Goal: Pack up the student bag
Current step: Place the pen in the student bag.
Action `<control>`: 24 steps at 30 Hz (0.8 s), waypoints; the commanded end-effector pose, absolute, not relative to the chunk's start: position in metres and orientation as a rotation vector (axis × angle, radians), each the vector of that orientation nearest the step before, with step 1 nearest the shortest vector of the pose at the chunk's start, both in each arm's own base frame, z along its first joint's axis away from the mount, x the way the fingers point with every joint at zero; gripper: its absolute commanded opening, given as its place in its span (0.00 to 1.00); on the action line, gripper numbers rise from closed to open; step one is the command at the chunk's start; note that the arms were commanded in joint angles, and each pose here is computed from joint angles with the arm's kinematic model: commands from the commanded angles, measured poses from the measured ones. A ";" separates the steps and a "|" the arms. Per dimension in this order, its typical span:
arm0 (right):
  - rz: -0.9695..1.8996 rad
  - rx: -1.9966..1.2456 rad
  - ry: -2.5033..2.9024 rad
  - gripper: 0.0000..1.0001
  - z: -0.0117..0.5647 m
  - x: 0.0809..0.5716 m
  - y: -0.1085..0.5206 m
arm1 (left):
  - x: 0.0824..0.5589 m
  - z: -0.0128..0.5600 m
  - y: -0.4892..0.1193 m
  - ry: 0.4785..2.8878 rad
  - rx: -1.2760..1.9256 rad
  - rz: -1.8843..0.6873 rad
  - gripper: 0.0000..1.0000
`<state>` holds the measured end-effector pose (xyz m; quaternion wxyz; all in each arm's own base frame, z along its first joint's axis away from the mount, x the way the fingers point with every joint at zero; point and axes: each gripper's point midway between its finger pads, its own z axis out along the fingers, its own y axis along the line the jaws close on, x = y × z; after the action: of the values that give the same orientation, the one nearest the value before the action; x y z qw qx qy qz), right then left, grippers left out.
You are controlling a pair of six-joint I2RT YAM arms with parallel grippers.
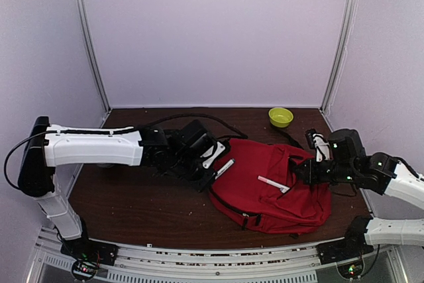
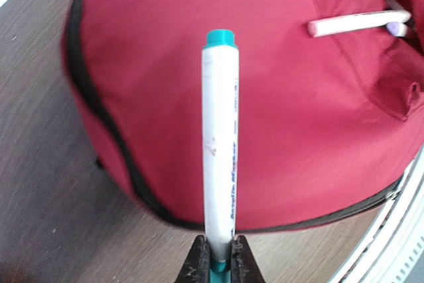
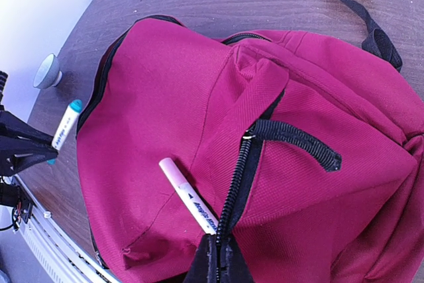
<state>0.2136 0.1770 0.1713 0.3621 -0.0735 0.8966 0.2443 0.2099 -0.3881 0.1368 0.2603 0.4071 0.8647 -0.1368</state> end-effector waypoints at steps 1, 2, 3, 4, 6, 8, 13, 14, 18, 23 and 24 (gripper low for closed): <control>0.661 -0.185 2.277 0.00 0.180 0.213 0.180 | 0.200 0.145 -0.423 2.305 1.181 -0.455 0.00; 0.662 -0.185 2.275 0.00 0.181 0.212 0.179 | 0.201 0.144 -0.426 2.313 1.189 -0.453 0.00; 0.662 -0.184 2.273 0.00 0.181 0.212 0.179 | 0.200 0.145 -0.432 2.312 1.202 -0.462 0.00; 0.663 -0.183 2.272 0.00 0.181 0.212 0.179 | 0.197 0.146 -0.438 2.304 1.223 -0.482 0.00; 0.669 -0.181 2.267 0.00 0.181 0.212 0.179 | 0.190 0.148 -0.450 2.290 1.270 -0.519 0.00; 0.672 -0.181 2.267 0.00 0.181 0.212 0.179 | 0.183 0.150 -0.464 2.274 1.313 -0.537 0.00; 0.678 -0.185 2.264 0.00 0.181 0.213 0.182 | 0.176 0.146 -0.498 2.296 1.359 -0.570 0.00; 0.681 -0.186 2.262 0.00 0.182 0.213 0.182 | 0.175 0.145 -0.504 2.303 1.365 -0.581 0.00; 0.679 -0.190 2.260 0.00 0.183 0.212 0.182 | 0.171 0.133 -0.519 2.342 1.408 -0.568 0.00; 0.679 -0.190 2.261 0.00 0.181 0.212 0.182 | 0.170 0.128 -0.538 2.364 1.408 -0.615 0.00; 0.682 -0.189 2.259 0.00 0.181 0.212 0.182 | 0.170 0.130 -0.543 2.361 1.400 -0.633 0.00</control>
<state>0.2133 0.1771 0.1761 0.3702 -0.0734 0.8915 0.2506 0.1761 -0.5328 0.1220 0.1758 0.4944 0.8273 -0.2007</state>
